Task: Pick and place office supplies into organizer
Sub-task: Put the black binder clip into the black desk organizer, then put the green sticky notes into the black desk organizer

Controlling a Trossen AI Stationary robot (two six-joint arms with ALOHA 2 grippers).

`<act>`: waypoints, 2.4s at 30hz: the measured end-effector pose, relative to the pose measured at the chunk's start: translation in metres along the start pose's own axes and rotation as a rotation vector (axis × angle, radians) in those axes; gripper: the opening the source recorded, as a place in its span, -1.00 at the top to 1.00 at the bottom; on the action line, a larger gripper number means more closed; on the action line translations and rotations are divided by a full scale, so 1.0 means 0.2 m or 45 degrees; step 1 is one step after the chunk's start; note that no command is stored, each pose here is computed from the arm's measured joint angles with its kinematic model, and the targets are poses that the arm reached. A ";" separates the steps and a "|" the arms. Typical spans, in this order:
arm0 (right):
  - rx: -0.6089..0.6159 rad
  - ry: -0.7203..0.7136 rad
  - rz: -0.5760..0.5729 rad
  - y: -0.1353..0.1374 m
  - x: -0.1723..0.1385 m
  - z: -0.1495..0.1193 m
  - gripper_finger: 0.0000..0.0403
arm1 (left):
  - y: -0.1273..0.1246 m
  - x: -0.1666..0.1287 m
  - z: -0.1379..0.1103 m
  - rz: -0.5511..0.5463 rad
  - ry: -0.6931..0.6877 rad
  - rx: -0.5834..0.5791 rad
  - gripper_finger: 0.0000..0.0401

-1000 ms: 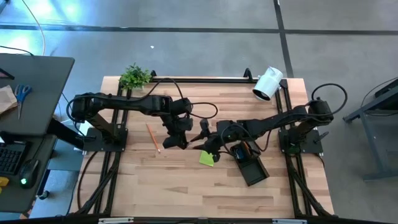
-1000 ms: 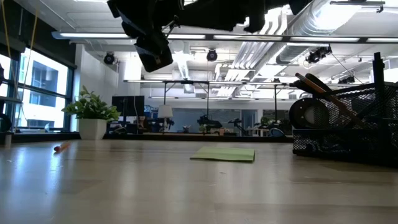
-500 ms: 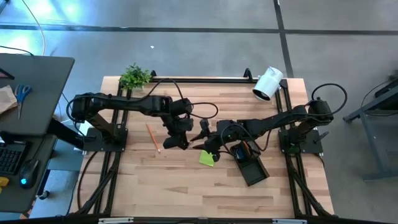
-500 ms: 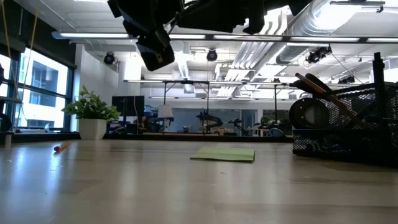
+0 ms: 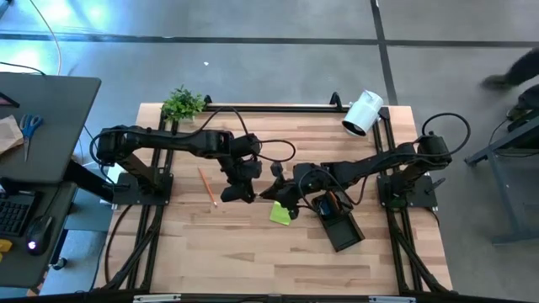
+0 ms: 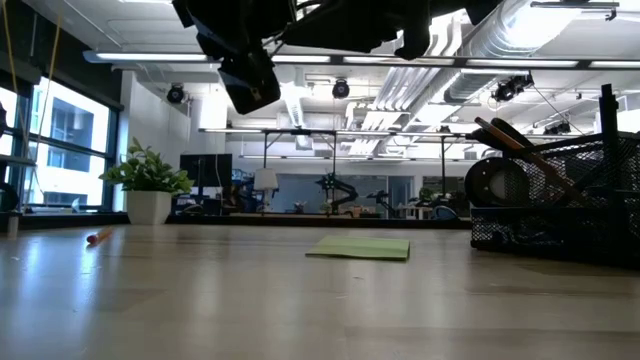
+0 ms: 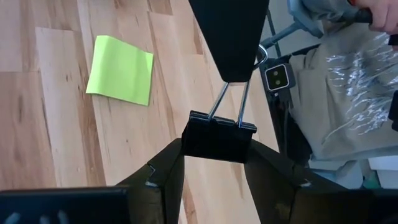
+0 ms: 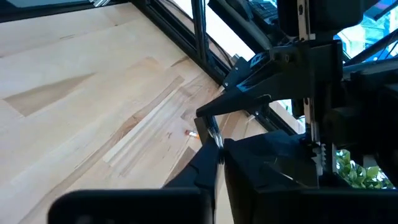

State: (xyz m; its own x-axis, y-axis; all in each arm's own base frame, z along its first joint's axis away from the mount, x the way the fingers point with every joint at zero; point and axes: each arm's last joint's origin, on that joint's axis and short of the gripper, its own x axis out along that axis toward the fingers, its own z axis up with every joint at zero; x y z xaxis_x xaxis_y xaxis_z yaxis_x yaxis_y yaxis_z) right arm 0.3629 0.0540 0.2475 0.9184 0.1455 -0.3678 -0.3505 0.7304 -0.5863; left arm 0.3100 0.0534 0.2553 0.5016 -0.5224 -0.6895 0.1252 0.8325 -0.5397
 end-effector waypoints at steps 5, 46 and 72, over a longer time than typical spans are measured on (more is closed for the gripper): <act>0.005 0.028 -0.024 0.00 0.00 0.00 0.94 | 0.00 0.00 0.00 0.012 0.002 -0.003 0.32; 1.252 1.377 0.061 0.29 -0.36 0.04 0.98 | 0.03 -0.13 0.09 0.453 -0.420 0.613 0.32; 1.674 1.407 -0.330 0.41 -0.39 0.11 0.31 | 0.21 0.13 -0.24 0.418 -0.435 0.658 0.32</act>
State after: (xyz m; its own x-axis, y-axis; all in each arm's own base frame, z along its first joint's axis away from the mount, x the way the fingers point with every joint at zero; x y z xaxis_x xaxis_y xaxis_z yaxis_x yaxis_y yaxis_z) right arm 0.2676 0.1163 0.2435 0.1768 -0.1313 -0.9755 0.6598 0.7512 0.0185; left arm 0.2872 0.0664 0.1915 0.8134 -0.2120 -0.5416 0.2695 0.9626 0.0281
